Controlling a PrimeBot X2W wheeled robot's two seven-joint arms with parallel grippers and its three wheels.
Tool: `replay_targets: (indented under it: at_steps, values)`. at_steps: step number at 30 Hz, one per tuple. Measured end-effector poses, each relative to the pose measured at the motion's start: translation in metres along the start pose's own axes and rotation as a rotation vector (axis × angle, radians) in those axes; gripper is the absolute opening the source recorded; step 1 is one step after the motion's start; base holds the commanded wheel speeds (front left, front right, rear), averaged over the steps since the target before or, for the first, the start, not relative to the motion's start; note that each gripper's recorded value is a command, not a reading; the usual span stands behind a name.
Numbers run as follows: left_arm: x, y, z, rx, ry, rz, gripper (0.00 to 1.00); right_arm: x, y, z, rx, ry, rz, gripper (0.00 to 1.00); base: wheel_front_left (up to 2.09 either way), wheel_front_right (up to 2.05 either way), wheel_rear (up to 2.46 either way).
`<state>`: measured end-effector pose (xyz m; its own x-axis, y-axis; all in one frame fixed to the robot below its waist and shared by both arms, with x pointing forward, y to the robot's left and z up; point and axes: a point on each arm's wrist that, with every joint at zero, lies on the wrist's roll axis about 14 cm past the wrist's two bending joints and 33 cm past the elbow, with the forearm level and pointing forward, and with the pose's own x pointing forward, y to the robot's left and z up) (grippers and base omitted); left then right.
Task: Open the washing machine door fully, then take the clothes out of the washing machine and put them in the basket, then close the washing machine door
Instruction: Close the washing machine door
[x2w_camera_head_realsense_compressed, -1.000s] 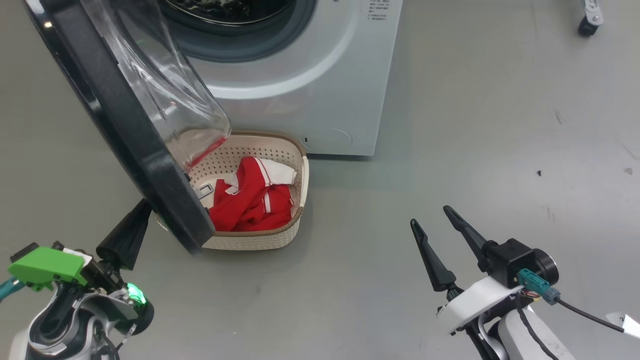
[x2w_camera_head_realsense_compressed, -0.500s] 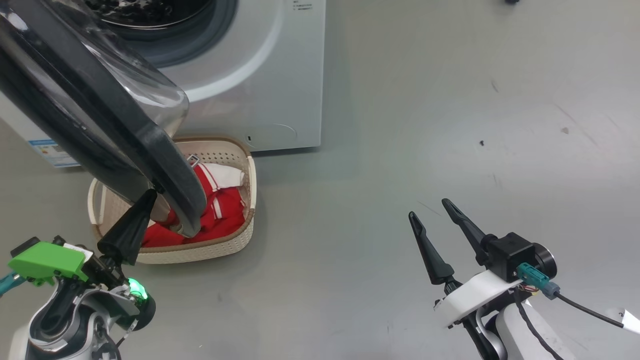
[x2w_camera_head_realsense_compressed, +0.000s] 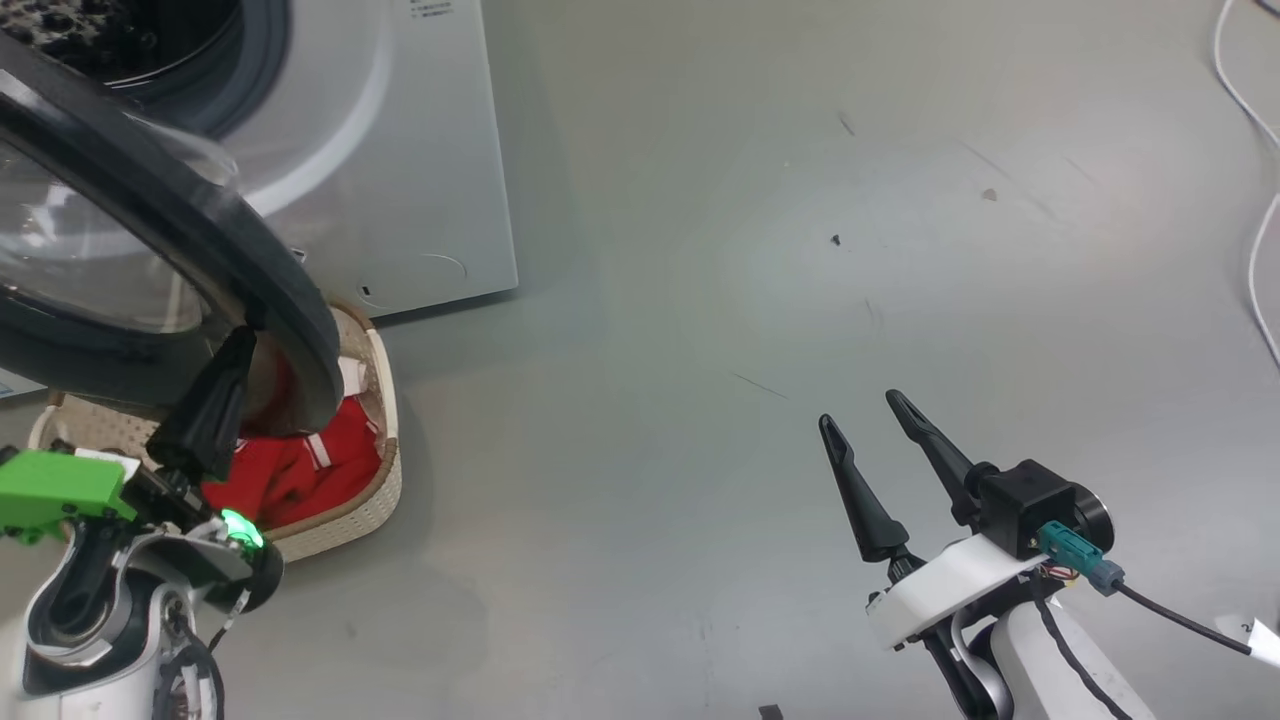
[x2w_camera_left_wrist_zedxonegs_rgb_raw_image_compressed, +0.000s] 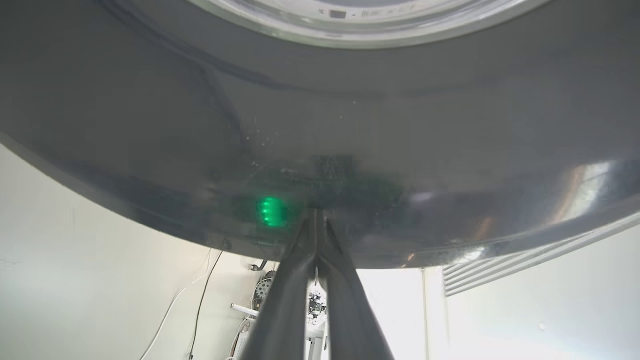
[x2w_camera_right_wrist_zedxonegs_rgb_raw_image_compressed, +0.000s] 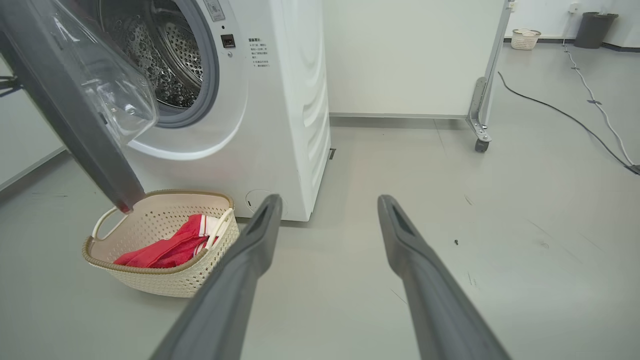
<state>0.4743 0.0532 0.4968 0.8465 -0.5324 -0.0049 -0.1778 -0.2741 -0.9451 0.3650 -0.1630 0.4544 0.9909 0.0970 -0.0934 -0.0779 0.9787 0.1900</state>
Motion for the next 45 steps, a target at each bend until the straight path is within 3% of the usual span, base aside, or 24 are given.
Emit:
replay_targets:
  at_steps: [20, 34, 40, 45]
  values:
    - [0.072, 0.001, -0.003, -0.085, -0.038, -0.034, 0.00, -0.013, -0.039, -0.007, -0.002, 0.029, -0.137, 1.00, 0.00, 0.00, 0.00]
    - [0.066, 0.005, -0.018, -0.084, -0.009, -0.020, 0.00, -0.010, -0.034, 0.003, -0.009, -0.005, -0.117, 1.00, 0.00, 0.00, 0.00]
    - [0.042, 0.042, -0.057, 0.154, 0.154, 0.109, 0.00, -0.006, -0.027, 0.009, -0.004, -0.026, -0.092, 1.00, 0.00, 0.00, 0.00]
    - [0.006, 0.068, -0.055, 0.396, 0.227, 0.202, 0.00, -0.001, -0.018, 0.012, 0.001, -0.040, -0.059, 1.00, 0.00, 0.00, 0.00]
